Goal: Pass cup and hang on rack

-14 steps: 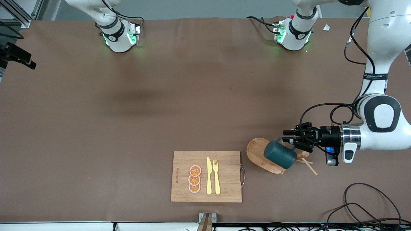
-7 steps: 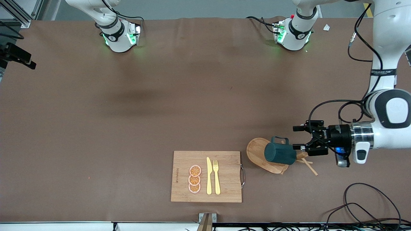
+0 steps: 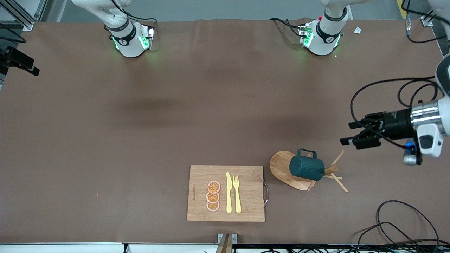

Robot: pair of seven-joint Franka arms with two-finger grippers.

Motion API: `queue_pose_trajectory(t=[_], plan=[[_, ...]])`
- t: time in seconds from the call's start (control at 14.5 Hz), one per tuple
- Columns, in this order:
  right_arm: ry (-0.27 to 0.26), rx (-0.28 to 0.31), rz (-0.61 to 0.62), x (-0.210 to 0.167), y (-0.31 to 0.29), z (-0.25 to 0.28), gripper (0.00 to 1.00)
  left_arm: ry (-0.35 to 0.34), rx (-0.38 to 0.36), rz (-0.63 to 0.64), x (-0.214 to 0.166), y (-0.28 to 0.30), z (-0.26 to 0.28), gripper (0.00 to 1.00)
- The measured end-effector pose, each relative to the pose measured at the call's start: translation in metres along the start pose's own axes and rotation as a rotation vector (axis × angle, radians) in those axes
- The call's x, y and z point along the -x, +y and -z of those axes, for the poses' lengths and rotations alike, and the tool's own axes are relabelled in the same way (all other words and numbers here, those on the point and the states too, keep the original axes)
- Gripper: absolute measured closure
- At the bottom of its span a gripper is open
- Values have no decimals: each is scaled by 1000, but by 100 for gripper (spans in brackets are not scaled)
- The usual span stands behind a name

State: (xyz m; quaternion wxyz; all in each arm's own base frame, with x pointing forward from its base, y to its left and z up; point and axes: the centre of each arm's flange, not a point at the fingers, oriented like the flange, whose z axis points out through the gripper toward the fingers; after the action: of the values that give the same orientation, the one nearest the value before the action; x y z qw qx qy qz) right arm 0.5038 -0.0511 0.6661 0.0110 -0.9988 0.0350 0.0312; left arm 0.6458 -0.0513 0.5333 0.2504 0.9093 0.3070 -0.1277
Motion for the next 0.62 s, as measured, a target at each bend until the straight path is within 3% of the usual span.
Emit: queue_pose_trajectory(t=[0.14, 0.41, 0.62], plan=[[0, 0, 0, 0, 0, 0, 0, 94, -126, -137, 12, -6, 17, 0], [0, 0, 0, 0, 0, 0, 0, 215, -364, -356, 44, -7, 41, 0], [0, 0, 0, 0, 0, 0, 0, 270, -480, -489, 55, -10, 58, 0]])
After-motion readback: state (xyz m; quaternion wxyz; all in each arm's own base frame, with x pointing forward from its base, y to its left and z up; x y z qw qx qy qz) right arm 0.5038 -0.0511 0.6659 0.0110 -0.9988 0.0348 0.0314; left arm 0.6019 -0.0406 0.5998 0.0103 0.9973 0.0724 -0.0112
